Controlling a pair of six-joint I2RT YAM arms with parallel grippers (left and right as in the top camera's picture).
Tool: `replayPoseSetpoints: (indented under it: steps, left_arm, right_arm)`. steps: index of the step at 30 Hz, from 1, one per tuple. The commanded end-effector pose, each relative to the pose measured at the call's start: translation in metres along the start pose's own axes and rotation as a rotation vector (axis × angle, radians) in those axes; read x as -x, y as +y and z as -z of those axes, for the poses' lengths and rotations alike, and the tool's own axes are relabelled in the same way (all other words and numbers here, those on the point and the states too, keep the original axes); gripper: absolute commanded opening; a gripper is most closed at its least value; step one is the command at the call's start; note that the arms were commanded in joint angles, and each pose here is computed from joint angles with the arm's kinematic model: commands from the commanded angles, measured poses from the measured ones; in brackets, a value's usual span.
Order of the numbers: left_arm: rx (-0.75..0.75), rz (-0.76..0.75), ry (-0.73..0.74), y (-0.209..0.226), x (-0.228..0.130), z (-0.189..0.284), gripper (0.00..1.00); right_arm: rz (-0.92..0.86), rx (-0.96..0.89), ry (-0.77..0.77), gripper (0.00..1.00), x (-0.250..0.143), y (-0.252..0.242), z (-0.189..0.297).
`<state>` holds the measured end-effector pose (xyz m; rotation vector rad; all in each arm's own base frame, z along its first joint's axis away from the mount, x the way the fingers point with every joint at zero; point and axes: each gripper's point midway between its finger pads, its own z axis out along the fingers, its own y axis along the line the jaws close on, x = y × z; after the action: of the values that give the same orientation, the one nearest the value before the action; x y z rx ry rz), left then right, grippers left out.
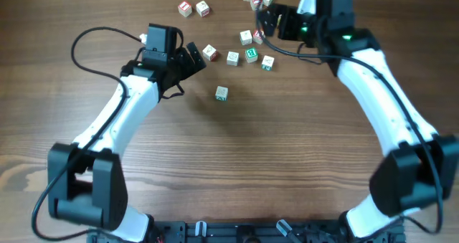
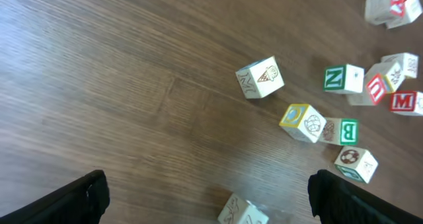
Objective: Form a circle
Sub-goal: 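Reach the right gripper forward to the top of the cluster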
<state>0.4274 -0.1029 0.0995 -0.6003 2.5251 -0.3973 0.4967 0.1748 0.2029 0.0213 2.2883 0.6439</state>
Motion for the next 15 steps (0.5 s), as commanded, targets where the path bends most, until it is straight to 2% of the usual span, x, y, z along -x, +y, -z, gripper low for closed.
replayPoseSetpoints:
  steps: [1,3,12,15]
  left_arm:
    - [0.007,0.010,0.035,0.004,-0.011,-0.026,1.00]
    - [0.008,0.008,0.039,0.004,-0.013,-0.036,1.00]
    - [0.009,0.004,0.043,0.005,-0.015,-0.048,1.00]
    - [0.014,0.004,0.049,0.006,-0.017,-0.048,1.00]
  right_arm:
    - [-0.112,-0.131,0.022,0.90,-0.021,-0.033,-0.052]
    - [-0.141,-0.149,0.020,0.86,-0.020,-0.034,-0.066]
    - [-0.151,-0.306,-0.013,0.87,-0.014,-0.040,-0.129]
    - [-0.222,-0.359,0.009,0.79,-0.030,-0.052,-0.146]
